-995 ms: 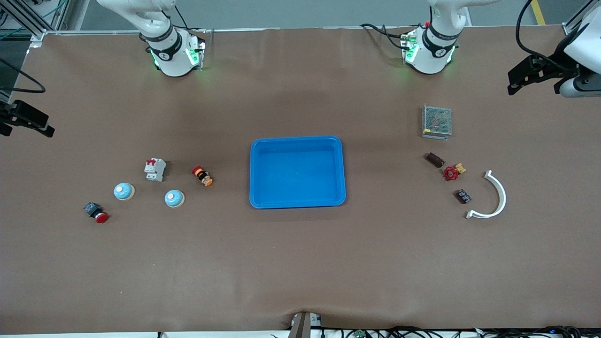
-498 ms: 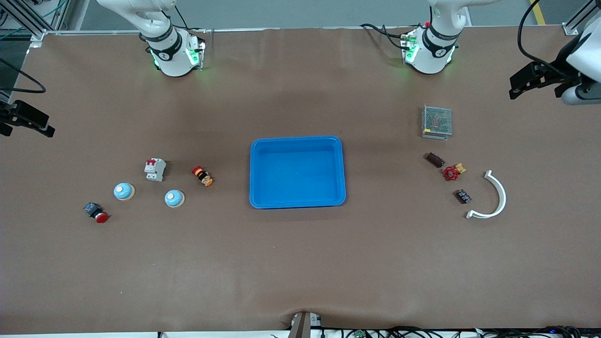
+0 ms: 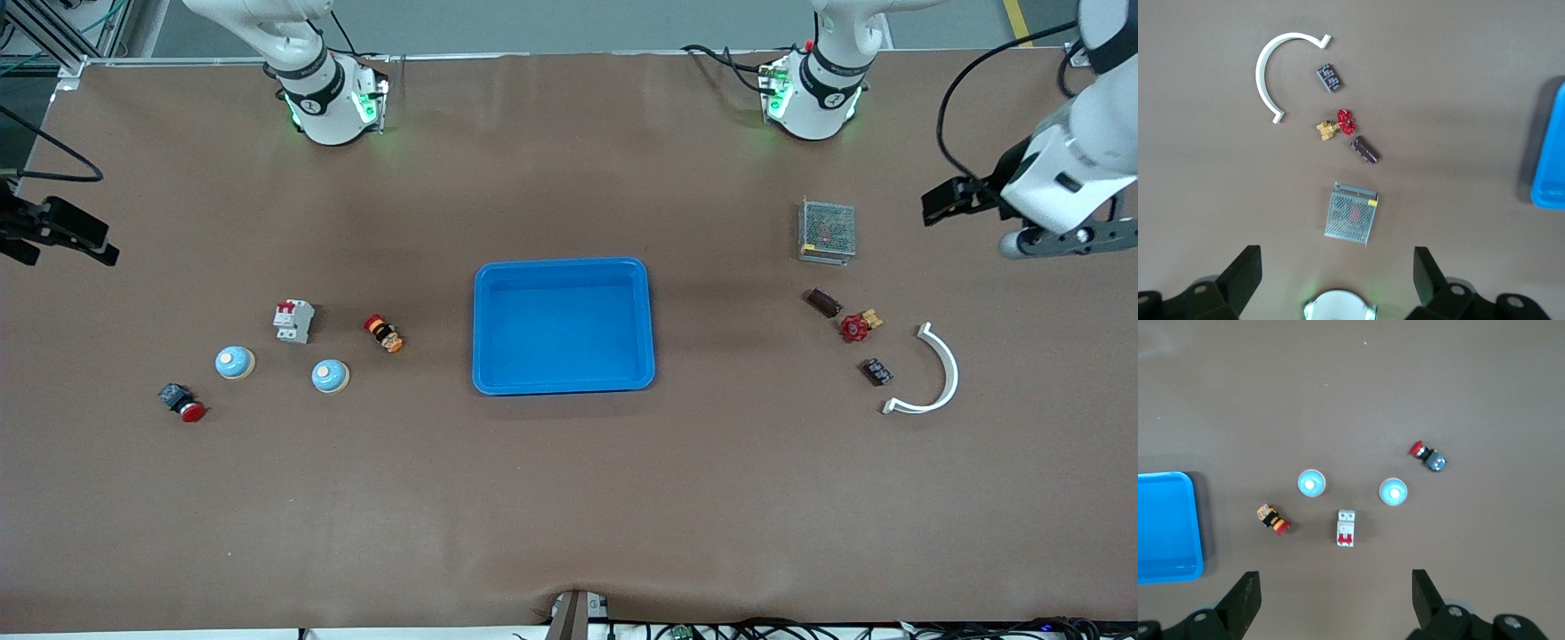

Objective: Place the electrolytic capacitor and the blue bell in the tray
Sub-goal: 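Move the left gripper to the capacitor while the right gripper reaches the bell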

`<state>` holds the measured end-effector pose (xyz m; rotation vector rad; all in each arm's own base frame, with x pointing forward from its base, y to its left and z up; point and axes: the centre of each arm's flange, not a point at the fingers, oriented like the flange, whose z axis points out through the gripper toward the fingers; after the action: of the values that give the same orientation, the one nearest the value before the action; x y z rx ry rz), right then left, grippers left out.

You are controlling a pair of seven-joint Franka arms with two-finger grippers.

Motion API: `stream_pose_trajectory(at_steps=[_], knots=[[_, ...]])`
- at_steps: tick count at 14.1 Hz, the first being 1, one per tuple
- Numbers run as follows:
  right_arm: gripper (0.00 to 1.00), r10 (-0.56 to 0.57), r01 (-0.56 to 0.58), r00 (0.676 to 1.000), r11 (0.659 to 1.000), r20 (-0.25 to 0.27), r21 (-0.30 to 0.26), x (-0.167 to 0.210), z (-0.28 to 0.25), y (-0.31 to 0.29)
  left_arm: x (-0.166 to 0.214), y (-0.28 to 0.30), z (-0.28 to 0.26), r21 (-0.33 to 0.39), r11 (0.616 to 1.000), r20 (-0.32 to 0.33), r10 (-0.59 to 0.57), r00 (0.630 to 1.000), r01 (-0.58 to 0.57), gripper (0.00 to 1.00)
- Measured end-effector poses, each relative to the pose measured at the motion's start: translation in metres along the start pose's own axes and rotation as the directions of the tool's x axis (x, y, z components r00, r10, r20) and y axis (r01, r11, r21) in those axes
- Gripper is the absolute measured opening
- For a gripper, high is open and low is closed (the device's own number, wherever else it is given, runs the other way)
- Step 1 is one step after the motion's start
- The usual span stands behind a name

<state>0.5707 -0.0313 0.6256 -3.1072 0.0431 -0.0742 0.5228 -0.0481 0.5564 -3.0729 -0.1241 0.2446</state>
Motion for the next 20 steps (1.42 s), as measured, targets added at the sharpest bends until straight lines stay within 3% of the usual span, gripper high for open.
stream_pose_trajectory(at_steps=[5,13,20], knots=[[1.00,-0.022,0.022,0.999,1.000,-0.034,0.009,0.018,0.084,-0.030,0.002,0.006,0.078,0.006,0.998,0.009,-0.062,0.998,0.062,1.00],[1.00,-0.038,0.038,0.999,0.999,-0.004,0.008,0.033,0.184,-0.073,0.000,0.008,0.201,-0.007,0.989,0.002,-0.149,0.989,0.150,1.00],[1.00,-0.052,0.052,0.998,0.999,-0.029,0.003,0.038,0.271,-0.082,0.012,0.011,0.278,0.000,0.948,0.072,-0.318,0.945,0.319,1.00]])
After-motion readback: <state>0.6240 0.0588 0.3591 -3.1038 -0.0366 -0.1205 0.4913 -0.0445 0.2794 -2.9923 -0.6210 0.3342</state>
